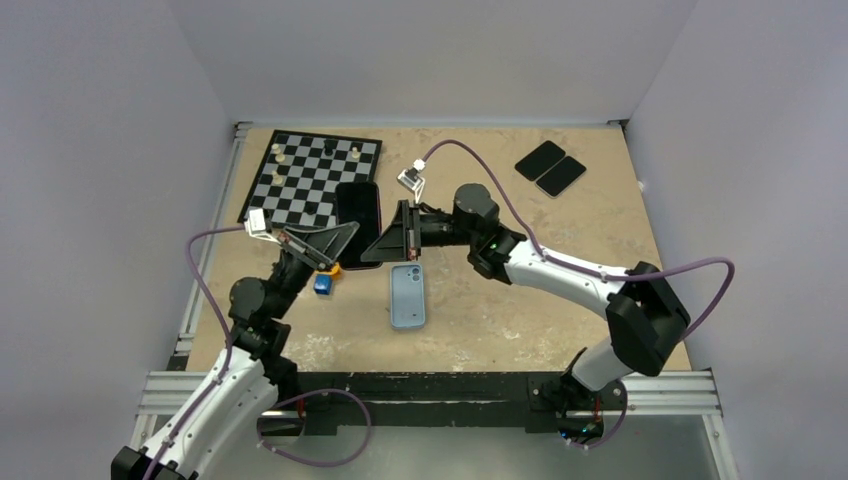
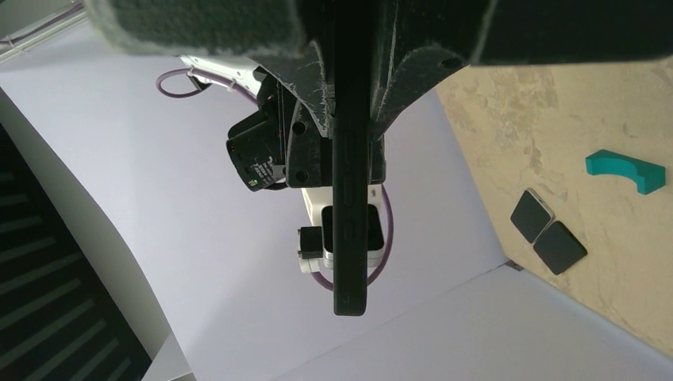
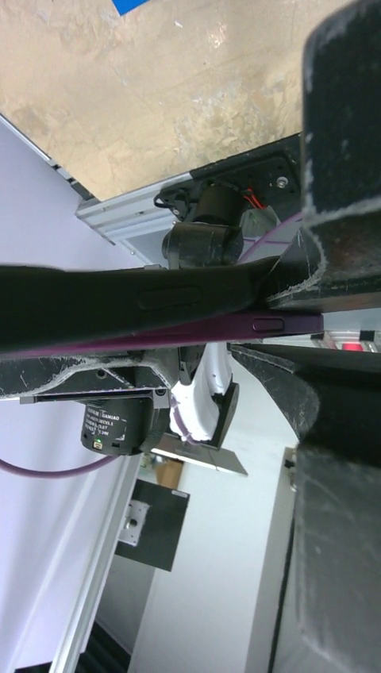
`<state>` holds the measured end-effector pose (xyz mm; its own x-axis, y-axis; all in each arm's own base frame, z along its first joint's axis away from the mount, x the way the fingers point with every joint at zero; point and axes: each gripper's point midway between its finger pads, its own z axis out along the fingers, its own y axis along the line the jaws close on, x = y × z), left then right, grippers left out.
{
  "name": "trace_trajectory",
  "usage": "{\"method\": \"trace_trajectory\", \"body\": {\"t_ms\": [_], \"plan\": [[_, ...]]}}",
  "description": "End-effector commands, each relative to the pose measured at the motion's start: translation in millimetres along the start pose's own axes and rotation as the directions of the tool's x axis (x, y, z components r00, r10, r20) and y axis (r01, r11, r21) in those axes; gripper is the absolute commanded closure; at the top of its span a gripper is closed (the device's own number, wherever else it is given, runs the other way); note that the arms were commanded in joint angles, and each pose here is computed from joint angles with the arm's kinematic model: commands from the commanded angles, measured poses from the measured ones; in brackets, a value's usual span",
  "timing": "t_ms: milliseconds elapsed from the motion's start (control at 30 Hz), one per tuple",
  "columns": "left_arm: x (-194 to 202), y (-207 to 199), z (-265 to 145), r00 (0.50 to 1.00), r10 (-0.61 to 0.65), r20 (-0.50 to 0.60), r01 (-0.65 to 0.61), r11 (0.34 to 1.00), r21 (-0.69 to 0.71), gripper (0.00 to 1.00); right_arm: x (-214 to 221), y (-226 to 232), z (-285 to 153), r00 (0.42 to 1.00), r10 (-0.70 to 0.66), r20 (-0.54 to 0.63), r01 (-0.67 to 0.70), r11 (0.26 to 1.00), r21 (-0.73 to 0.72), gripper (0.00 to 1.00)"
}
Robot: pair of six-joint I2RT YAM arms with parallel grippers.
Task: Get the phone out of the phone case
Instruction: Remove the phone case from the phone.
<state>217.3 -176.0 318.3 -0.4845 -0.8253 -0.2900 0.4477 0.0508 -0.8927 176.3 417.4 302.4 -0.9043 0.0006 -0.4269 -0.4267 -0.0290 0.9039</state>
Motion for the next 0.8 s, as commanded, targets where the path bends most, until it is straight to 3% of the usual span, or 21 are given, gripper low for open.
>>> {"method": "trace_trajectory", "body": {"t_ms": [0, 67, 200, 233, 300, 433, 567, 667, 767], "plan": [[55, -66, -25, 0.943, 0.095, -0.32, -0.01, 0.966, 0.258, 1.0, -53, 32, 17, 0.981, -0.065, 0.184, 0.076, 0.996, -0.056, 0.82], [57, -62, -25, 0.934, 0.13, -0.332, -0.05, 0.97, 0.239, 1.0, -57, 28, 15, 0.979, -0.061, 0.195, 0.07, 0.997, -0.039, 1.0], [53, -49, -31, 0.921, 0.236, -0.311, -0.195, 0.968, 0.157, 0.51, -55, 22, 1, 0.982, -0.068, 0.178, 0.073, 0.997, -0.021, 1.0], [51, -45, -34, 0.911, 0.272, -0.309, -0.242, 0.961, 0.132, 0.42, -55, 21, -5, 0.981, -0.076, 0.176, 0.079, 0.997, -0.013, 1.0], [48, -40, -40, 0.886, 0.346, -0.31, -0.33, 0.938, 0.102, 0.35, -55, 21, -19, 0.98, -0.09, 0.179, 0.092, 0.996, -0.001, 1.0], [51, -31, -51, 0.822, 0.435, -0.367, -0.439, 0.895, 0.078, 0.32, -51, 33, -36, 0.979, -0.115, 0.169, 0.12, 0.993, -0.021, 1.0], [53, -37, -52, 0.773, 0.486, -0.408, -0.485, 0.867, 0.114, 0.41, -45, 43, -43, 0.979, -0.128, 0.162, 0.137, 0.989, -0.046, 1.0], [54, -43, -47, 0.765, 0.49, -0.418, -0.479, 0.867, 0.141, 0.49, -44, 47, -44, 0.978, -0.132, 0.161, 0.143, 0.988, -0.058, 1.0], [56, -54, -40, 0.767, 0.49, -0.414, -0.454, 0.871, 0.19, 0.44, -42, 49, -45, 0.977, -0.139, 0.16, 0.151, 0.986, -0.064, 1.0]]}}
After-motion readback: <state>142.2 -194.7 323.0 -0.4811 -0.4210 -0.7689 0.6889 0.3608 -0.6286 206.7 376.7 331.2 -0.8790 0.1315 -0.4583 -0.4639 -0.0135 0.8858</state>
